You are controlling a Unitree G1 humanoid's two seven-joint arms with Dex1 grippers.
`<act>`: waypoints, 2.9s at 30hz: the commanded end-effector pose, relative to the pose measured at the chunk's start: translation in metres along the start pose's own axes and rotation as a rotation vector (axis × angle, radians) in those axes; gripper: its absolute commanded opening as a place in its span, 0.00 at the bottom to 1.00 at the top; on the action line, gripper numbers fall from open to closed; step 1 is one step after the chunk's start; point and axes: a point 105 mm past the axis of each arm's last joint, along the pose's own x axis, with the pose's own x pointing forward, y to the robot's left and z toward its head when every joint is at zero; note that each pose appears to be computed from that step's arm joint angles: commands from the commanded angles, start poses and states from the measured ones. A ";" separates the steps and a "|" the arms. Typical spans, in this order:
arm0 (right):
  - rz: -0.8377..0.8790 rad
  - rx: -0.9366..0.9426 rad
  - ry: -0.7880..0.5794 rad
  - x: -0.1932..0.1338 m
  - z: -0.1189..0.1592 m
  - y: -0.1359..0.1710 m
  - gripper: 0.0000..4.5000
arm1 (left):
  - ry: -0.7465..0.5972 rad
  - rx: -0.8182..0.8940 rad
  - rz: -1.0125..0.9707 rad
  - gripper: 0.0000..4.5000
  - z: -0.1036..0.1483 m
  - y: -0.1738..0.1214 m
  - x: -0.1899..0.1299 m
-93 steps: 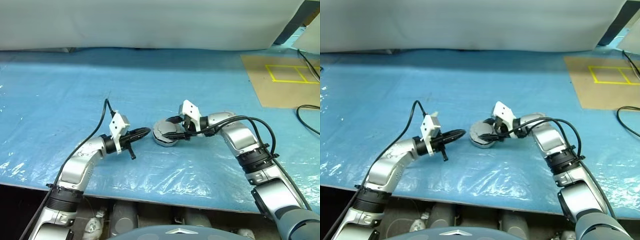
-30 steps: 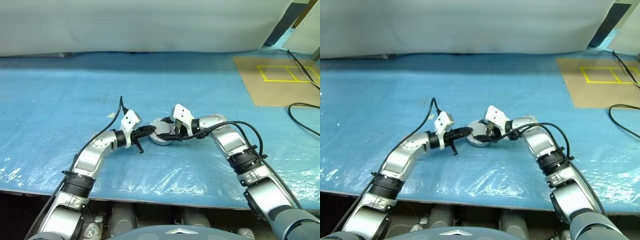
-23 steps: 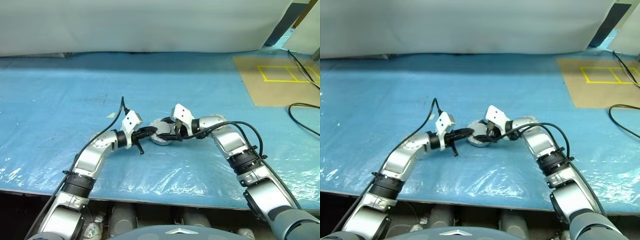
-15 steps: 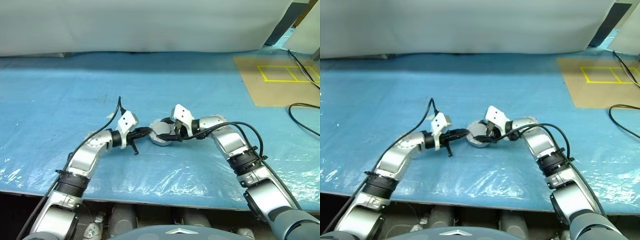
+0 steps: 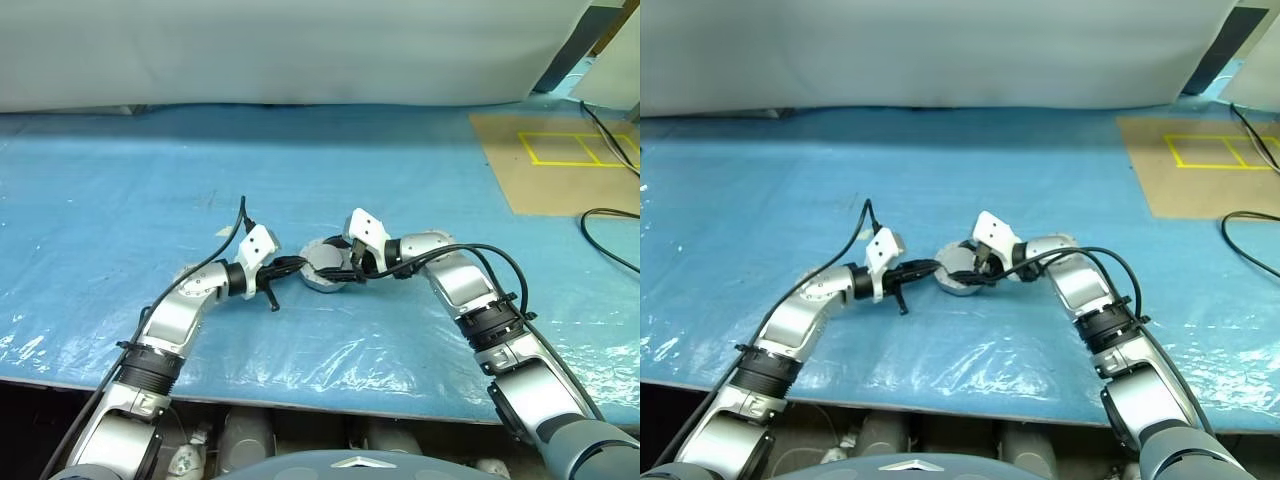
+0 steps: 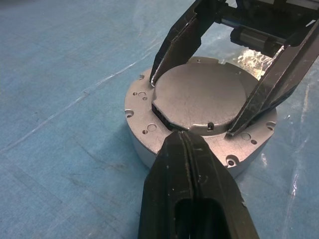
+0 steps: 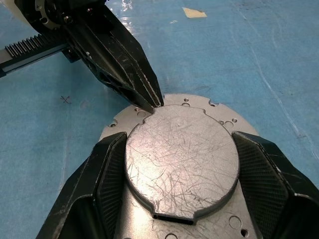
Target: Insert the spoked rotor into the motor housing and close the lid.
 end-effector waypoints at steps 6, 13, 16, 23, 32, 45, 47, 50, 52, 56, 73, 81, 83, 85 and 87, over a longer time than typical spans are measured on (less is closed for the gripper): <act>0.020 0.137 0.038 -0.005 -0.018 0.010 0.94 | 0.049 -0.008 -0.062 0.00 -0.014 -0.012 0.005; -0.020 0.086 -0.078 -0.020 0.010 0.001 0.94 | 0.045 -0.011 -0.072 0.00 -0.013 -0.013 0.006; -0.048 0.126 -0.144 -0.027 0.021 -0.005 0.94 | 0.047 -0.011 -0.074 0.00 -0.013 -0.013 0.005; -0.127 0.299 -0.288 -0.051 0.031 -0.023 0.94 | 0.048 -0.013 -0.077 0.00 -0.013 -0.014 0.004; 0.002 0.848 -0.179 -0.058 -0.021 -0.003 0.94 | 0.051 -0.009 -0.076 0.00 -0.013 -0.014 0.002; 0.030 1.028 -0.179 -0.043 -0.036 0.014 0.94 | 0.047 -0.008 -0.071 0.00 -0.013 -0.015 0.002; 0.013 1.058 -0.185 -0.042 -0.040 0.012 0.94 | 0.046 -0.010 -0.071 0.00 -0.013 -0.015 0.002; -0.008 1.097 -0.212 -0.040 -0.043 0.007 0.94 | 0.046 -0.012 -0.071 0.00 -0.013 -0.016 0.003; 0.012 1.103 -0.229 -0.038 -0.041 0.009 0.90 | 0.049 -0.011 -0.073 0.00 -0.014 -0.016 0.003; 0.031 1.114 -0.271 -0.036 -0.034 0.010 0.65 | 0.049 -0.011 -0.074 0.00 -0.014 -0.017 0.003; 0.024 1.107 -0.250 -0.030 -0.037 0.014 0.25 | 0.048 -0.014 -0.077 0.00 -0.014 -0.017 0.002; -0.025 1.137 -0.229 -0.027 -0.047 0.012 0.25 | -0.151 -0.061 -0.038 0.00 0.026 -0.009 -0.006; -0.051 1.168 -0.212 -0.025 -0.055 0.010 0.25 | -0.209 -0.097 -0.041 0.00 0.039 -0.009 -0.013; -0.059 1.191 -0.213 -0.024 -0.057 0.009 0.25 | -0.237 -0.127 -0.041 0.00 0.046 -0.009 -0.018; -0.055 1.227 -0.239 -0.023 -0.056 0.008 0.25 | -0.253 -0.154 -0.022 0.00 0.049 -0.004 -0.024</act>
